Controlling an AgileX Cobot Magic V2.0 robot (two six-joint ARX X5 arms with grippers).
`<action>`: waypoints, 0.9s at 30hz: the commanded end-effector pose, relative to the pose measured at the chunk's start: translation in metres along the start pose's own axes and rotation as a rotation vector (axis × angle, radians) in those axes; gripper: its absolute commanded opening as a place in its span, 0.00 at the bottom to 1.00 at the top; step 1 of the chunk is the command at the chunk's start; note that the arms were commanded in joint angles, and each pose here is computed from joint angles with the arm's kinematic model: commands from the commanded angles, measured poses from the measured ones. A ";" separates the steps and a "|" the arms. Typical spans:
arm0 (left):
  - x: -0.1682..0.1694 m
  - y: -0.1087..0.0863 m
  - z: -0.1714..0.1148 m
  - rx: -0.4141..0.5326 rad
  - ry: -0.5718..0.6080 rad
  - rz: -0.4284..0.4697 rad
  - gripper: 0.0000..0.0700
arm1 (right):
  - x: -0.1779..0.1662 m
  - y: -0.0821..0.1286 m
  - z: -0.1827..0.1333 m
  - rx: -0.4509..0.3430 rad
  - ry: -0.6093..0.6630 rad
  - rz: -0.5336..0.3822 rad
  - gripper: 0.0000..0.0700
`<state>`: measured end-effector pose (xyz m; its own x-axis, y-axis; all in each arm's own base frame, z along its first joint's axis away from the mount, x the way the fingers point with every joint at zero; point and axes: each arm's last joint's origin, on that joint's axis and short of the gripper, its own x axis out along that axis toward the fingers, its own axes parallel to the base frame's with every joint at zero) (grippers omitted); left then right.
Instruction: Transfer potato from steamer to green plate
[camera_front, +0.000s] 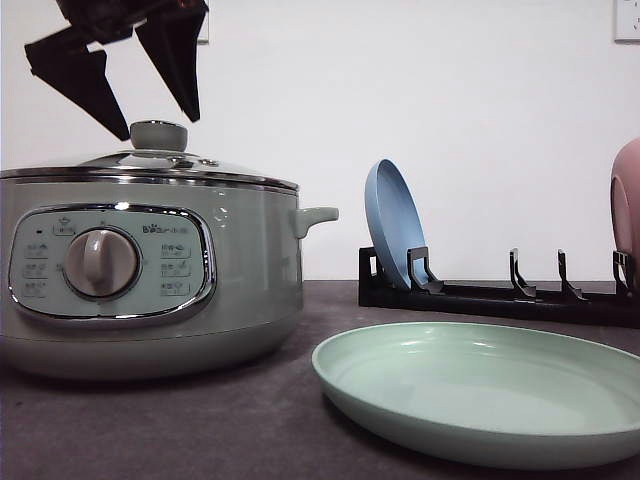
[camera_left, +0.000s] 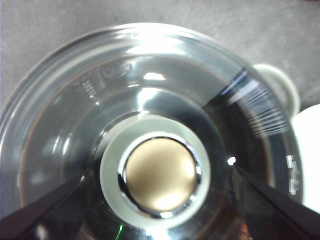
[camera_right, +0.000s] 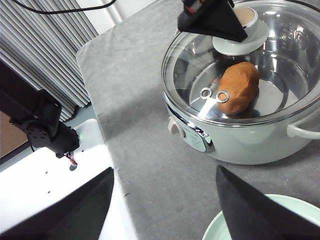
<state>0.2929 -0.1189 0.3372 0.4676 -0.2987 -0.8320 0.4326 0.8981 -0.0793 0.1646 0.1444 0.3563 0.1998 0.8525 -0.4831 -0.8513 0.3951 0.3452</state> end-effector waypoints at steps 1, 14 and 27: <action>0.002 -0.001 0.007 0.024 -0.011 0.003 0.78 | 0.000 0.002 0.006 -0.022 -0.012 0.004 0.58; 0.004 -0.001 0.008 0.027 -0.019 0.021 0.65 | 0.000 0.001 0.006 -0.022 -0.012 -0.006 0.58; 0.004 -0.009 0.008 0.044 -0.016 0.008 0.56 | 0.000 0.000 0.006 -0.022 -0.013 -0.041 0.58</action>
<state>0.2938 -0.1270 0.3339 0.4700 -0.2858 -0.8351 0.4452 0.8937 -0.0553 0.1657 0.1439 0.3559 0.2390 0.8339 -0.4975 -0.8412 0.4337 0.3228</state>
